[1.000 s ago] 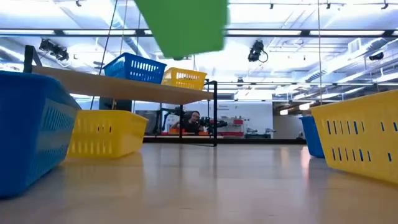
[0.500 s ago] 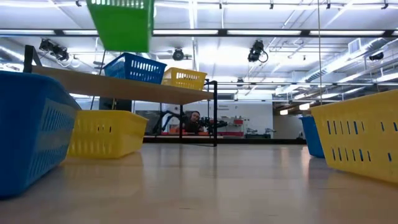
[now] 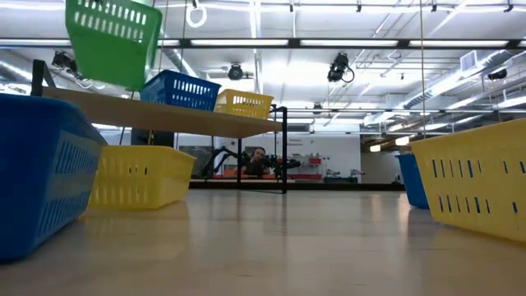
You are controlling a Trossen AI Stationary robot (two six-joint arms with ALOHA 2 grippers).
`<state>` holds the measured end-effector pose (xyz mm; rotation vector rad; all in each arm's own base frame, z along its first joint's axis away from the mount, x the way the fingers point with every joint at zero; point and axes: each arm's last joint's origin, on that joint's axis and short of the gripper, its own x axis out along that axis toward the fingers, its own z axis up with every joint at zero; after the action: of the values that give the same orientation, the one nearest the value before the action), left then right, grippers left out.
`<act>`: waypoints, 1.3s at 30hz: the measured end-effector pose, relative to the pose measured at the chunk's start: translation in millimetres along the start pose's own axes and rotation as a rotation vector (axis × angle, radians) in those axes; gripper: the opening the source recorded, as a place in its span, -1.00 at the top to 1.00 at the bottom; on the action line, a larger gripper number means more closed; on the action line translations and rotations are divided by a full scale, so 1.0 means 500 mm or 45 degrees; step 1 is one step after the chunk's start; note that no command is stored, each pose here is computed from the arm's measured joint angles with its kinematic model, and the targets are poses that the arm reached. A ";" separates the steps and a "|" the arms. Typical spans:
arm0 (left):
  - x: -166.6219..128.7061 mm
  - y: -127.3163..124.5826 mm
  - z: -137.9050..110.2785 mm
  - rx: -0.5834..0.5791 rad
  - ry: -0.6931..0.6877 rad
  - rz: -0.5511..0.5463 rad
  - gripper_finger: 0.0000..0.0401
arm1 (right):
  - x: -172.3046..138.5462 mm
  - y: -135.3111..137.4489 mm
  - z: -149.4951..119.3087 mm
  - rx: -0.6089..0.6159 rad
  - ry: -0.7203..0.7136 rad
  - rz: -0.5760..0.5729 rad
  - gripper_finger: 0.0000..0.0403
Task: Stack baskets on shelf by color
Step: Put the middle green basket on the shelf
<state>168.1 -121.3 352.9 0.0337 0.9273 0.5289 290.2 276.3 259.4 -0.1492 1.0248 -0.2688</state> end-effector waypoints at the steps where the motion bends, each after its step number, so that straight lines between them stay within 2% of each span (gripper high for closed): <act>1: -0.003 0.000 -0.002 -0.014 -0.003 -0.008 0.91 | 0.000 0.000 0.000 0.000 0.001 0.000 0.47; 13: 0.001 0.003 0.002 -0.108 -0.003 0.008 0.91 | 0.000 0.001 0.001 0.014 -0.004 0.005 0.47; 17: 0.024 0.009 0.001 -0.155 0.075 0.040 0.91 | -0.001 0.003 0.000 0.017 -0.009 0.012 0.47; 22: 0.054 0.015 -0.016 -0.143 0.166 0.090 0.91 | -0.001 0.003 0.000 0.017 -0.006 0.015 0.47; 33: 0.066 0.060 -0.059 -0.175 0.162 0.109 0.89 | -0.001 0.003 0.000 0.017 -0.006 0.015 0.47; 39: 0.083 0.060 -0.077 -0.170 0.185 0.152 0.82 | -0.001 0.003 0.000 0.017 -0.007 0.016 0.47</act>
<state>145.9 -84.1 305.6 -0.0713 1.0337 0.7103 290.2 278.1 259.5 -0.1310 1.0181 -0.2640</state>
